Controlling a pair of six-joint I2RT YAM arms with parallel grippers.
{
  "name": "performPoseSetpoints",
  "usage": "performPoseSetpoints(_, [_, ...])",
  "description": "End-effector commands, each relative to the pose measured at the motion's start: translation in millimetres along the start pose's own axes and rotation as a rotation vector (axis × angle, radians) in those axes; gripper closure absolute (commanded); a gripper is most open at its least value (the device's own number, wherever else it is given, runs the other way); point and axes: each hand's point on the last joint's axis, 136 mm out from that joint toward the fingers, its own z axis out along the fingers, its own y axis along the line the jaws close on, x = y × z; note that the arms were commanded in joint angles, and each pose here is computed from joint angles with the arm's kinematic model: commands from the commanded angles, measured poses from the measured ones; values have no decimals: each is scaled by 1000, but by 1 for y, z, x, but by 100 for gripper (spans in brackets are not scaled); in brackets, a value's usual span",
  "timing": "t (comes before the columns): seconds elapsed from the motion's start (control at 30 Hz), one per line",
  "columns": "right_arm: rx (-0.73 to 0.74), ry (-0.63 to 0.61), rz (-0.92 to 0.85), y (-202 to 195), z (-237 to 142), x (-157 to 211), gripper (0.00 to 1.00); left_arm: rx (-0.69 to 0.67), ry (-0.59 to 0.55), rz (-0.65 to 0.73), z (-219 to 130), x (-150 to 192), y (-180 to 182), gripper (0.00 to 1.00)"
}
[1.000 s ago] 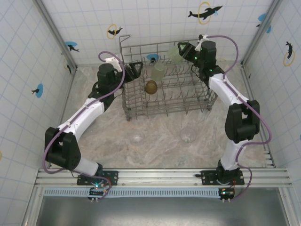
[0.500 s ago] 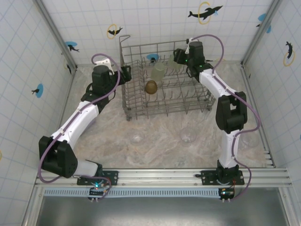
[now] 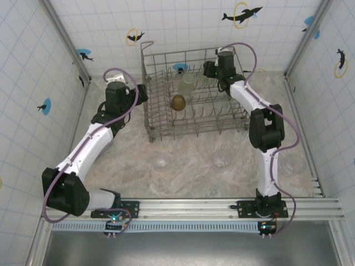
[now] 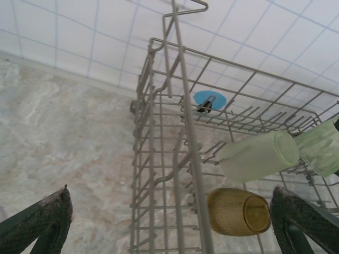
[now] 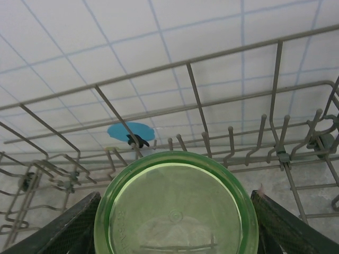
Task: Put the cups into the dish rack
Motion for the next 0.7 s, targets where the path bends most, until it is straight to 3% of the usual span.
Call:
performPoseSetpoints(0.0, [20, -31, -34, 5, 6, -7, 50, -52, -7, 23, -9, -1, 12, 2])
performPoseSetpoints(0.33, [48, 20, -93, 5, 21, 22, 48, -137, -10, 49, -17, -1, 29, 2])
performPoseSetpoints(0.67, [41, 58, -100, 11, 28, 39, 18, -320, -17, 38, -35, 0, 63, 2])
